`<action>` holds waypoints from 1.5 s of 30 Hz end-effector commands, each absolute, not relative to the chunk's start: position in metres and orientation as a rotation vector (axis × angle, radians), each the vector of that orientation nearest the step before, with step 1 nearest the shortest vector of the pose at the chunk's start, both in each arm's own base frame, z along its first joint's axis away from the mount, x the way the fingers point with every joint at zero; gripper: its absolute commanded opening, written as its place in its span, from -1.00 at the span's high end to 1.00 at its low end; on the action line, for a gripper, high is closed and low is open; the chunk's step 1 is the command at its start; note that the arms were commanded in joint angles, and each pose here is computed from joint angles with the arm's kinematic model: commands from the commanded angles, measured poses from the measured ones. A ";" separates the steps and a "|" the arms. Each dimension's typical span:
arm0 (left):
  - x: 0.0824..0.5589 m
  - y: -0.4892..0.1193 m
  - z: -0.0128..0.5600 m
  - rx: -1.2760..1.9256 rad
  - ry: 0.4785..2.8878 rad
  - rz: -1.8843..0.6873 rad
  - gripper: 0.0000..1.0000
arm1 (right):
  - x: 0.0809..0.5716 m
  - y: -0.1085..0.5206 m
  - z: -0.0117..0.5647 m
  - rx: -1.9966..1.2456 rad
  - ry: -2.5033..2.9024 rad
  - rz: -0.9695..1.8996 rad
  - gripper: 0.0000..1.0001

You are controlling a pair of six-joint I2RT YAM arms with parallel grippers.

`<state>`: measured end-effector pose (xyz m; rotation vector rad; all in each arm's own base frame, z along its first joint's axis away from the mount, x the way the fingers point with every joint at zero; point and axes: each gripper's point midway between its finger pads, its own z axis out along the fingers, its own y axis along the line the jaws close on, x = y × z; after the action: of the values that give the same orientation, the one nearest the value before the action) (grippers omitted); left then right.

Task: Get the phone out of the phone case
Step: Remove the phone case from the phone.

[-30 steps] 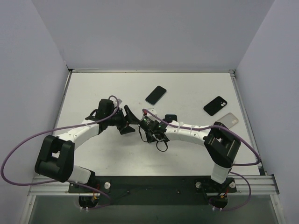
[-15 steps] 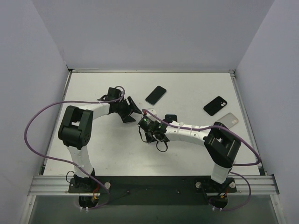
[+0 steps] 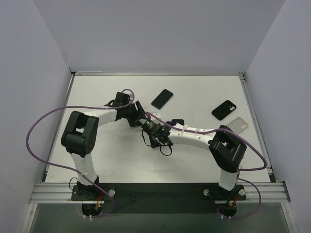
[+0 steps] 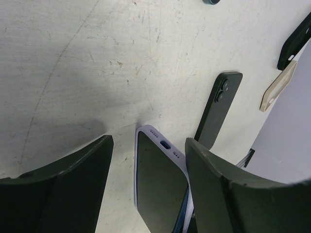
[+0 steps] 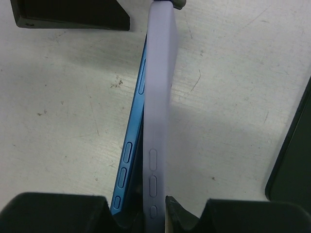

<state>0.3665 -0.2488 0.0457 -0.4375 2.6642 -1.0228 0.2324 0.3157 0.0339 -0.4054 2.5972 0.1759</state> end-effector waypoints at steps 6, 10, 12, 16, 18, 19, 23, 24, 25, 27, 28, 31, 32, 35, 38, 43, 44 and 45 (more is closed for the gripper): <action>0.303 -0.262 0.036 -0.323 2.808 -1.080 -0.39 | 0.235 0.311 0.011 -0.460 2.738 0.179 0.64; 0.299 -0.262 0.034 -0.315 2.814 -1.075 -0.38 | 0.244 0.311 0.015 -0.372 2.745 0.242 0.64; 0.297 -0.264 0.034 -0.307 2.814 -1.084 -0.37 | 0.248 0.317 0.017 -0.346 2.745 0.306 0.65; 0.292 -0.267 0.033 -0.296 2.820 -1.096 -0.36 | 0.253 0.328 0.021 -0.347 2.753 0.359 0.73; 0.291 -0.269 0.034 -0.285 2.819 -1.100 -0.36 | 0.256 0.332 0.022 -0.344 2.760 0.357 0.76; 0.290 -0.269 0.034 -0.284 2.821 -1.100 -0.36 | 0.259 0.332 0.023 -0.329 2.762 0.354 0.76; 0.288 -0.270 0.035 -0.277 2.820 -1.100 -0.35 | 0.271 0.326 0.030 -0.280 2.728 0.290 0.75; 0.287 -0.270 0.035 -0.279 2.820 -1.100 -0.35 | 0.271 0.326 0.035 -0.276 2.719 0.301 0.70; 0.286 -0.269 0.033 -0.283 2.826 -1.095 -0.35 | 0.276 0.324 0.038 -0.263 2.692 0.274 0.66; 0.284 -0.268 0.033 -0.285 2.823 -1.104 -0.34 | 0.283 0.317 0.047 -0.233 2.642 0.249 0.58; 0.285 -0.267 0.034 -0.290 2.819 -1.106 -0.33 | 0.283 0.316 0.050 -0.229 2.626 0.251 0.56; 0.285 -0.265 0.036 -0.280 2.816 -1.099 -0.33 | 0.290 0.312 0.062 -0.193 2.569 0.267 0.55; 0.284 -0.265 0.037 -0.279 2.817 -1.103 -0.33 | 0.292 0.312 0.064 -0.191 2.564 0.270 0.55; 0.283 -0.268 0.043 -0.263 2.804 -1.121 -0.32 | 0.297 0.314 0.066 -0.192 2.569 0.285 0.56; 0.280 -0.271 0.049 -0.233 2.798 -1.144 -0.32 | 0.300 0.319 0.062 -0.208 2.585 0.298 0.61; 0.268 -0.271 0.051 -0.207 2.804 -1.154 -0.30 | 0.302 0.322 0.044 -0.219 2.640 0.304 0.70; 0.264 -0.271 0.052 -0.200 2.803 -1.158 -0.30 | 0.302 0.323 0.043 -0.222 2.645 0.309 0.71; 0.261 -0.271 0.051 -0.192 2.806 -1.160 -0.29 | 0.301 0.323 0.039 -0.224 2.654 0.301 0.73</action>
<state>0.3597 -0.2462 0.0524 -0.4026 2.5387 -0.9801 0.2318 0.3085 0.0338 -0.3938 2.8346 0.2797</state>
